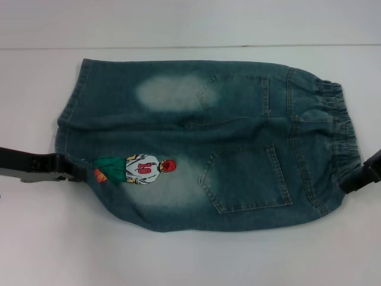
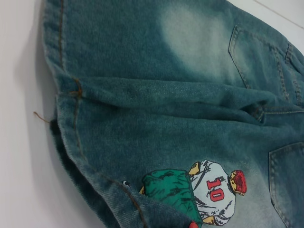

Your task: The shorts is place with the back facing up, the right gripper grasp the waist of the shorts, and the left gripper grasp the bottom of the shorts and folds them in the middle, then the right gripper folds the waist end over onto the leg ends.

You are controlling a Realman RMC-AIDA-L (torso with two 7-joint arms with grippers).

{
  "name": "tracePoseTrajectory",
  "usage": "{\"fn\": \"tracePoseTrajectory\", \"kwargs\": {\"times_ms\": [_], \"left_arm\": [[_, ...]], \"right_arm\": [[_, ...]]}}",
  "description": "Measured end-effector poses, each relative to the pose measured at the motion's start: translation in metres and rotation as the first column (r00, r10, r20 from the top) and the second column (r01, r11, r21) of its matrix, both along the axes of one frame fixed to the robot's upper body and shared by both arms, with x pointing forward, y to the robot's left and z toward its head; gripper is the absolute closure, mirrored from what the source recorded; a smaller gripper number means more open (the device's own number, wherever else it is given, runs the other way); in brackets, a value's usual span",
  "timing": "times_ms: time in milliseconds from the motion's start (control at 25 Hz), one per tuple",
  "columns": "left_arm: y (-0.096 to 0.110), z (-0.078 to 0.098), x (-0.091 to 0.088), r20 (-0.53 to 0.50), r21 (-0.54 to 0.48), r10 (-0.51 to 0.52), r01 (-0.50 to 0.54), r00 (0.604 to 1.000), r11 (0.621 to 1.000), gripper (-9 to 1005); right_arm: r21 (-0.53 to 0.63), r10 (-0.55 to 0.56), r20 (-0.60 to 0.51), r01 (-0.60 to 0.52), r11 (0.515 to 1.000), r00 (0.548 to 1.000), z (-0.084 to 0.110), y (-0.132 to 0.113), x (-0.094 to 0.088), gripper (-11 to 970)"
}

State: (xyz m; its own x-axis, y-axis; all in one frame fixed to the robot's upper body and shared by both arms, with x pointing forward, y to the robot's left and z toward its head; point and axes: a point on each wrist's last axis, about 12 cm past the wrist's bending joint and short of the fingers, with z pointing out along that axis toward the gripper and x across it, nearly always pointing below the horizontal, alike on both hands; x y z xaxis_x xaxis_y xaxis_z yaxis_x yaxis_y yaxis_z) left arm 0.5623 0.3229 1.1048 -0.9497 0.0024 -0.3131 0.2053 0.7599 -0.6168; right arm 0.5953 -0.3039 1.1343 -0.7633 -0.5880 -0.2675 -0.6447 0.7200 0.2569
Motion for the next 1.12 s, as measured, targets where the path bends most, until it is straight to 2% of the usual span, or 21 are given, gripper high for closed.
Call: {"fn": "tracePoseTrajectory", "kwargs": {"times_ms": [160, 680, 840, 920, 960, 1120], "left_arm": [[0.000, 0.000, 0.000, -0.001, 0.000, 0.000, 0.000, 1.000, 1.000, 950], [-0.001, 0.001, 0.000, 0.029, -0.037, 0.007, -0.006, 1.000, 0.999, 950], [0.001, 0.004, 0.001, 0.058, -0.069, 0.040, -0.036, 0.997, 0.997, 950], [0.001, 0.005, 0.006, 0.084, -0.075, 0.066, -0.060, 0.994, 0.995, 950], [0.001, 0.005, 0.006, 0.084, -0.075, 0.066, -0.060, 0.994, 0.995, 950], [-0.001, 0.009, 0.021, 0.142, -0.063, 0.114, -0.106, 0.983, 0.992, 950]], "right_arm": [[-0.002, 0.002, 0.004, -0.002, 1.000, 1.000, -0.001, 0.000, 0.000, 525], [0.029, -0.023, 0.003, 0.023, 0.999, 1.000, 0.003, -0.008, -0.002, 820], [0.119, -0.065, 0.000, 0.065, 0.991, 0.998, 0.004, -0.016, -0.008, 907], [0.190, -0.116, 0.016, 0.111, 0.975, 0.993, 0.006, -0.025, -0.010, 907], [0.190, -0.116, 0.016, 0.111, 0.975, 0.993, 0.006, -0.025, -0.010, 907], [0.299, -0.205, 0.053, 0.180, 0.937, 0.977, 0.007, -0.035, -0.013, 907]]}}
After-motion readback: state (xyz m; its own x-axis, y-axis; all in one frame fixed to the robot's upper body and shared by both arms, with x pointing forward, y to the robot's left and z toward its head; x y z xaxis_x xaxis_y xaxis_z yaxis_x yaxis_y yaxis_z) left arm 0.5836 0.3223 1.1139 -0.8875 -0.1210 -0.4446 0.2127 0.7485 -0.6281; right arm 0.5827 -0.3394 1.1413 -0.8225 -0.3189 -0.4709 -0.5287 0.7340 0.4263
